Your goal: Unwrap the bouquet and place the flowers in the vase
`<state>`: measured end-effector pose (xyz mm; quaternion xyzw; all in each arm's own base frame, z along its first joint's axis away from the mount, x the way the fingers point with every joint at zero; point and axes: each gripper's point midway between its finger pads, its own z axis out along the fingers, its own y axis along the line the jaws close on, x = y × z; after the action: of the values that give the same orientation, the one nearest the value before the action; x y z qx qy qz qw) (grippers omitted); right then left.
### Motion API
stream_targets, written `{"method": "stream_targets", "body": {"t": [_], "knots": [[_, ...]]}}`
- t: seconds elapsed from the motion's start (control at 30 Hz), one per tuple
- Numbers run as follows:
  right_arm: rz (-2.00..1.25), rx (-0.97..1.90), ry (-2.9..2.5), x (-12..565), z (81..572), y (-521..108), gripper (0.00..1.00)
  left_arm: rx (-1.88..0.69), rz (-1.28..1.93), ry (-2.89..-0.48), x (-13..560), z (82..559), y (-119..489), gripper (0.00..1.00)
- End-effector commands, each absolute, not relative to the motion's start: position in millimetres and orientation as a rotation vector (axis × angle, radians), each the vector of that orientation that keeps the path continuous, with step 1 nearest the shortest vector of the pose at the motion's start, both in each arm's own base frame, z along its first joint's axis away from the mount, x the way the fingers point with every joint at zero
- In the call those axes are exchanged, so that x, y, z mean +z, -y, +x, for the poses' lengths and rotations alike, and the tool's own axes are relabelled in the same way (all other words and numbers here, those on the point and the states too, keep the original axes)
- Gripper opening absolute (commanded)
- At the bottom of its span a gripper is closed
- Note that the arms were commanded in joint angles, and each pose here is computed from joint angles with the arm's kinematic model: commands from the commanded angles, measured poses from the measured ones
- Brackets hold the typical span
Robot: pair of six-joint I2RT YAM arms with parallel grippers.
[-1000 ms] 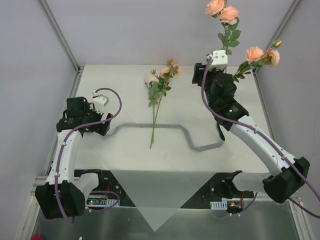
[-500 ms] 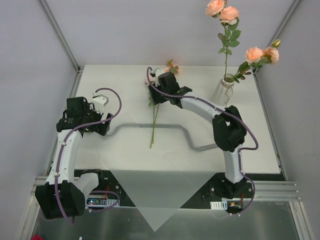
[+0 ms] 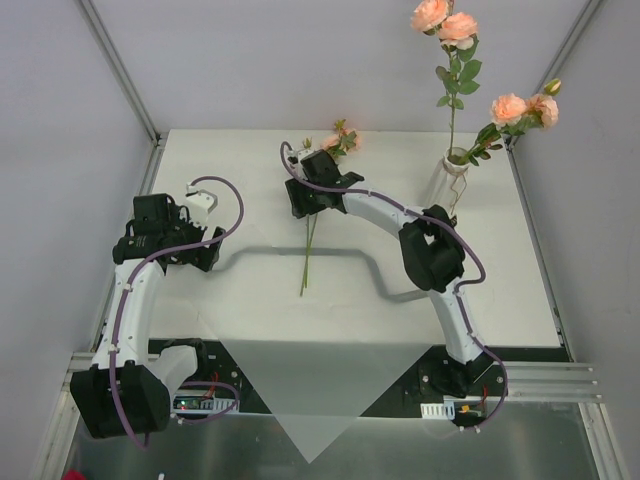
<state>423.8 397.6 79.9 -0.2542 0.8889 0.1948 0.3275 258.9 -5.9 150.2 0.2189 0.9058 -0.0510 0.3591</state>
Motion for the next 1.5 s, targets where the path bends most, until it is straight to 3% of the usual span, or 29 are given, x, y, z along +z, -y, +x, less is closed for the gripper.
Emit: {"method": "stream_targets", "body": {"t": [0.0,0.37,0.77,0.87,0.97,1.0,1.13,1.3,1.47], "knots": [[-0.643,0.503,-2.352,79,425,-399,0.56,-0.143,0.608,-2.314,154,259,10,0.99],[-0.633,0.461,-2.414,58,422,-393,0.55,-0.157,0.621,-2.317,151,259,12,0.99],[-0.606,0.351,-2.492,34,426,-389,0.48,-0.182,0.606,-2.295,160,263,15,0.99],[-0.609,0.340,-2.495,35,423,-389,0.45,-0.189,0.598,-2.282,165,265,17,0.99],[-0.609,0.339,-2.478,41,423,-390,0.33,-0.198,0.591,-2.288,164,264,18,0.99],[-0.608,0.340,-2.473,41,424,-389,0.25,-0.206,0.589,-2.290,164,264,19,0.99],[-0.589,0.345,-2.404,71,429,-390,0.01,-0.223,0.581,-2.292,163,261,21,0.99],[-0.559,0.398,-2.239,146,441,-388,0.01,-0.245,0.574,-2.312,156,257,23,0.99],[-0.465,0.558,-1.996,268,437,-362,0.01,-0.281,0.562,-2.304,159,257,28,0.99]]}}
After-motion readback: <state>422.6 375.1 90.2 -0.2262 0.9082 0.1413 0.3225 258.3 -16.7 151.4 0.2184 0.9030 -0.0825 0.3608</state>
